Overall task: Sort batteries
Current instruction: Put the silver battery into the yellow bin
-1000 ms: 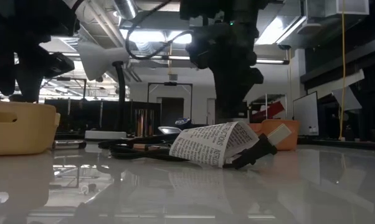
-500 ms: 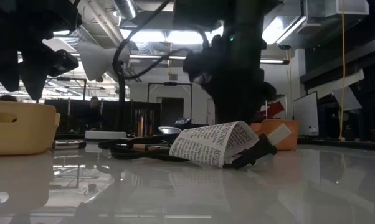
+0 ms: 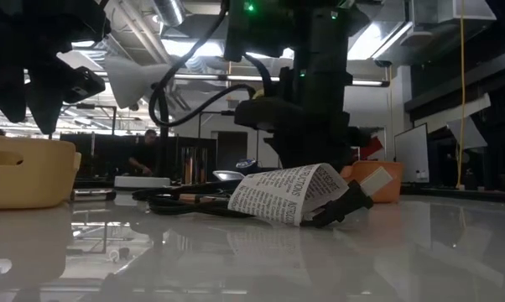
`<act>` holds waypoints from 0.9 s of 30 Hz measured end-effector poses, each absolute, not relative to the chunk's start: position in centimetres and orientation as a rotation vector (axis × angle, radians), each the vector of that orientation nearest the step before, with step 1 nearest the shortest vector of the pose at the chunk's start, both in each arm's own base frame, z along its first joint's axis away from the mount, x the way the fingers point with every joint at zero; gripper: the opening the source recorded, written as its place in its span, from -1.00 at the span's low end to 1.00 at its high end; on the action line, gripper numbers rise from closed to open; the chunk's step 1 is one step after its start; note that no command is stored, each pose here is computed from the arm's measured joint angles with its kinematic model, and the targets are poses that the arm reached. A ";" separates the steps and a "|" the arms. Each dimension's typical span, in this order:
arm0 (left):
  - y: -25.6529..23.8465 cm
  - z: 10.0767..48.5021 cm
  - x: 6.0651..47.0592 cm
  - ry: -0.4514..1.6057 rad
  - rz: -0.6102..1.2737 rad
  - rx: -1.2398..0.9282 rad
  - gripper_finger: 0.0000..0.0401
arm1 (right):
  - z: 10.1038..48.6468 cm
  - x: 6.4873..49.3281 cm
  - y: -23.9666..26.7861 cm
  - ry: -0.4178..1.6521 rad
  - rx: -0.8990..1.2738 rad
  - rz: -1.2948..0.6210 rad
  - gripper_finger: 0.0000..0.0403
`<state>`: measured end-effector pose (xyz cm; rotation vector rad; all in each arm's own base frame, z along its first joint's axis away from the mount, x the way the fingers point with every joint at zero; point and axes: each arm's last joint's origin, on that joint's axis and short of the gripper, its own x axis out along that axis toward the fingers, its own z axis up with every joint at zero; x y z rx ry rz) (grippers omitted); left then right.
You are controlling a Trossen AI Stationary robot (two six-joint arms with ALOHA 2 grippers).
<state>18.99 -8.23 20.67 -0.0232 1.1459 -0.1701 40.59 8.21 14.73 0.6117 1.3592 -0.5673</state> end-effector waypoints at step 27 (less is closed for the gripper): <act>-8.0 23.0 17.6 1.080 -0.285 -0.093 -0.57 | 16.6 42.6 8.5 1.259 0.559 -0.485 -0.95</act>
